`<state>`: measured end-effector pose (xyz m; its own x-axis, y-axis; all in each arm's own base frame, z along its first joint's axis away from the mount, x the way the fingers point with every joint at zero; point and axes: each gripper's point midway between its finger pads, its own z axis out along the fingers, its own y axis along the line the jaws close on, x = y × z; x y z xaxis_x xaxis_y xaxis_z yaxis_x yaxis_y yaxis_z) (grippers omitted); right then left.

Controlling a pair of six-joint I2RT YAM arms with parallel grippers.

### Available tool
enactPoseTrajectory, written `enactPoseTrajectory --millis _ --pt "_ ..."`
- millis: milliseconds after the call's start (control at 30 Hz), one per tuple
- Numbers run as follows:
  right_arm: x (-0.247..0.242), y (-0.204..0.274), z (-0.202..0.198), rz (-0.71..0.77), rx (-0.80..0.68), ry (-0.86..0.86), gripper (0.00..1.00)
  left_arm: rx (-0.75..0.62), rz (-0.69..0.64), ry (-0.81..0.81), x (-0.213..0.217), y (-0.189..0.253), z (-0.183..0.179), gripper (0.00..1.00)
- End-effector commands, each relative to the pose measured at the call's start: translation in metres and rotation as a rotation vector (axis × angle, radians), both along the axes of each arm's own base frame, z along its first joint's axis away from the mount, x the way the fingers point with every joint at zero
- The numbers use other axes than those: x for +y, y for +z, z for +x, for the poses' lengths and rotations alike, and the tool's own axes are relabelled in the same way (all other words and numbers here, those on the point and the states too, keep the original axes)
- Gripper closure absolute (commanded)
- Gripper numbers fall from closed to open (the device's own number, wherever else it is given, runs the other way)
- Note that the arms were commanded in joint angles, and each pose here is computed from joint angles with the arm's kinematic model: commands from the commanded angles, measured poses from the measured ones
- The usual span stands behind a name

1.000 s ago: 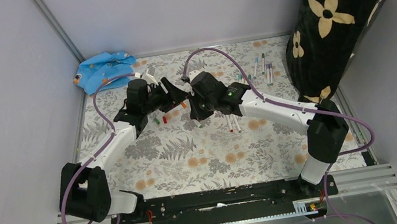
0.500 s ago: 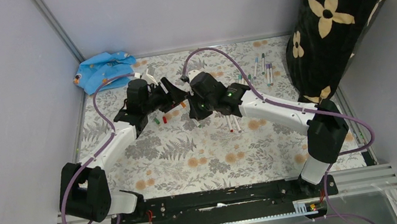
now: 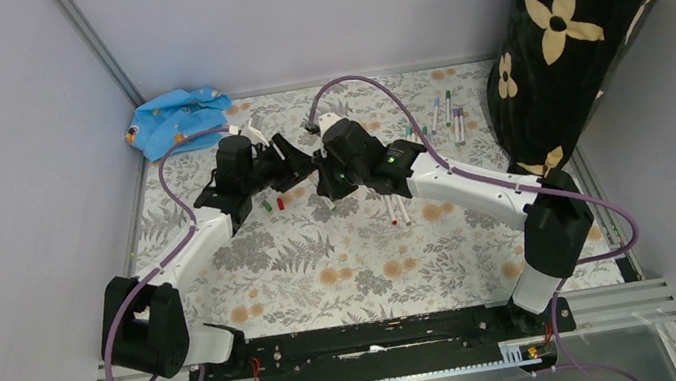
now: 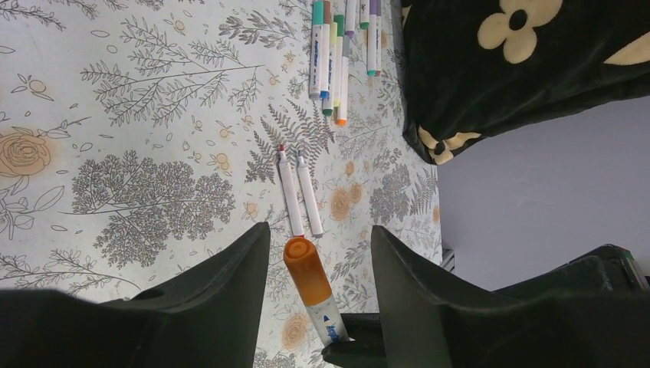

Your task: Open the pen caps

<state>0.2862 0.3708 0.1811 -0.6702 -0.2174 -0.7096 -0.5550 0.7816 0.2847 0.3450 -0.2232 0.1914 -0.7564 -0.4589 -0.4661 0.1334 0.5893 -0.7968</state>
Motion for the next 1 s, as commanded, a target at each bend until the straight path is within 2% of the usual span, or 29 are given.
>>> enactPoseTrajectory --millis 0,200,400,533,600,733,833,967 --pt "0.0158 0.026 0.0085 0.067 -0.062 0.002 1.0 -0.025 -0.028 0.004 -0.0025 0.0088 0.0 0.45" --pt "0.0166 0.0208 0.0086 0.059 -0.054 0.005 1.0 -0.025 -0.035 0.012 -0.0023 0.0107 0.0011 0.55" --pt "0.0151 0.02 0.0102 0.05 -0.064 0.002 1.0 -0.024 -0.031 0.019 -0.0011 0.011 0.001 0.7" --pt "0.014 0.0197 0.0114 0.046 -0.068 -0.002 1.0 -0.022 -0.03 0.016 -0.0012 0.0107 0.0013 0.87" --pt "0.0129 0.019 0.0112 0.045 -0.072 -0.004 1.0 -0.018 -0.02 0.023 0.0 0.0093 0.0018 1.0" --pt "0.0119 0.0225 0.0107 0.059 -0.092 0.003 0.99 -0.014 -0.011 0.036 0.002 0.0087 0.0025 1.0" --pt "0.0142 0.0255 0.0115 0.07 -0.104 0.009 0.84 -0.001 -0.022 0.035 0.0006 0.0091 0.0023 1.0" --pt "0.0174 0.0253 0.0143 0.066 -0.108 0.017 0.73 0.003 -0.052 0.022 -0.0032 0.0127 0.0013 1.0"
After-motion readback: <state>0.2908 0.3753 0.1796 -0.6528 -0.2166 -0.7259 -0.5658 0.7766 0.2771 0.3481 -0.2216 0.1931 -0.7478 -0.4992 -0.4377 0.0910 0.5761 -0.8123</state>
